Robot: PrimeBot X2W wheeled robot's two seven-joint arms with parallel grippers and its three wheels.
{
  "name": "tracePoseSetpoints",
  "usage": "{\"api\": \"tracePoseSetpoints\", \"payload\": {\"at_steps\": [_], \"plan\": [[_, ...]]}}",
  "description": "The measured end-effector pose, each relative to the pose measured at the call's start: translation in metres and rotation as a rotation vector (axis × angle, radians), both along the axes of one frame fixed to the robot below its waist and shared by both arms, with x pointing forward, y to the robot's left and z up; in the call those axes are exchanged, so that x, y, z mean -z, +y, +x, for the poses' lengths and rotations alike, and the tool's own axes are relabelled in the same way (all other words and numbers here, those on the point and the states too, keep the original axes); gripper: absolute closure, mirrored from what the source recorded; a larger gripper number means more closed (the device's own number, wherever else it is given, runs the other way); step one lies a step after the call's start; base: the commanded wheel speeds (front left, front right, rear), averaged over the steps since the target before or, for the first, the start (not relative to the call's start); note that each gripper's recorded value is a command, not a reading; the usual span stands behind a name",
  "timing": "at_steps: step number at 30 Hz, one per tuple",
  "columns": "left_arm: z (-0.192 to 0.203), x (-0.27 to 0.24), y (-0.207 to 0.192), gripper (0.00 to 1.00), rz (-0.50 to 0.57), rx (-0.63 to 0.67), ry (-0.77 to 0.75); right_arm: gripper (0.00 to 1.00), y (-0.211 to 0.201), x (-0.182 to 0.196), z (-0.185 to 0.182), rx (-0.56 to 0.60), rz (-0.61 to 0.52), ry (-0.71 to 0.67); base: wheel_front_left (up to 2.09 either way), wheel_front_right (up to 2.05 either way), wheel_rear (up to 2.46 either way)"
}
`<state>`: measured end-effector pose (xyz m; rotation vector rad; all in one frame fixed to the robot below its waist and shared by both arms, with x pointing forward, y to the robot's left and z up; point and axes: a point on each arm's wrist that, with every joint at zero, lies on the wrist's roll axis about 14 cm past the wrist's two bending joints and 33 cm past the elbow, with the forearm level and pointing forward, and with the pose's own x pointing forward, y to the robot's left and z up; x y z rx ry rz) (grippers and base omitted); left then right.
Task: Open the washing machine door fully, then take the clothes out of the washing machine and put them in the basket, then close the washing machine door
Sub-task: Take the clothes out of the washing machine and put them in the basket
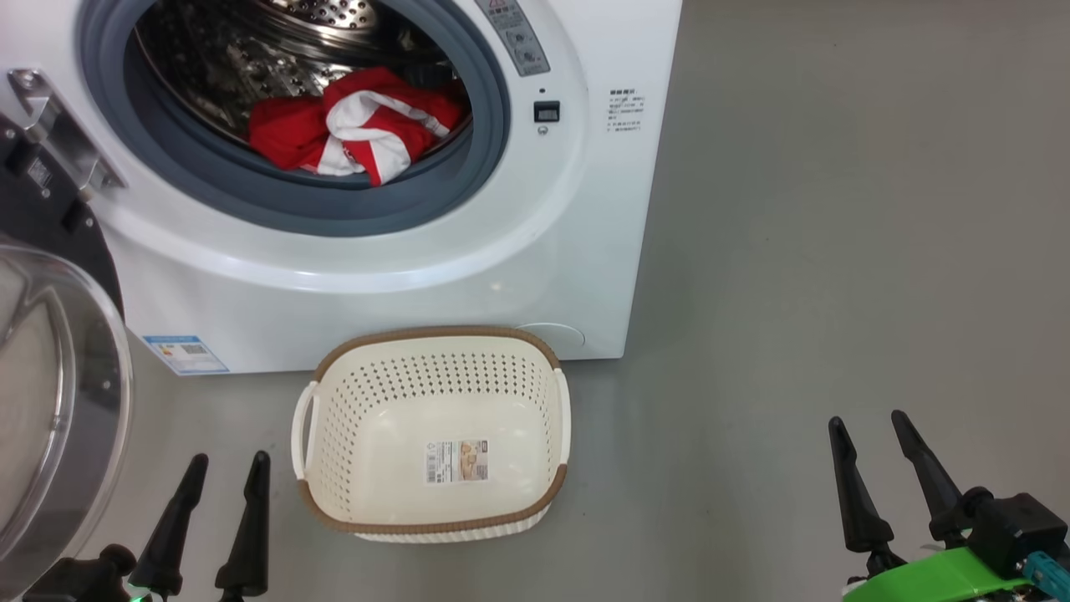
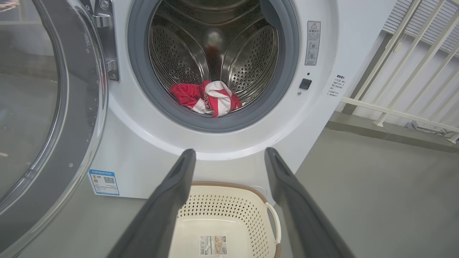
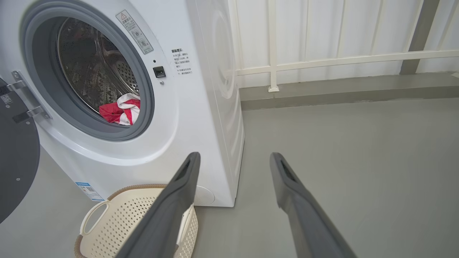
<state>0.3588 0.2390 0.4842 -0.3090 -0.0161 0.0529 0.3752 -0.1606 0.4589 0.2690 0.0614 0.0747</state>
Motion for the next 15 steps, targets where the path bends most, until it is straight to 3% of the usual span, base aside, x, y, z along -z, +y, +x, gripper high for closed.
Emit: {"api": "tracePoseSetpoints", "payload": {"at_steps": [15], "plan": [[0.001, 0.0024, 0.0017, 0.0, -0.005, -0.006, 0.007, 0.0, 0.0045, 0.0002, 0.0053, -0.012, 0.004, -0.002, 0.82, -0.82, 0.0]]}}
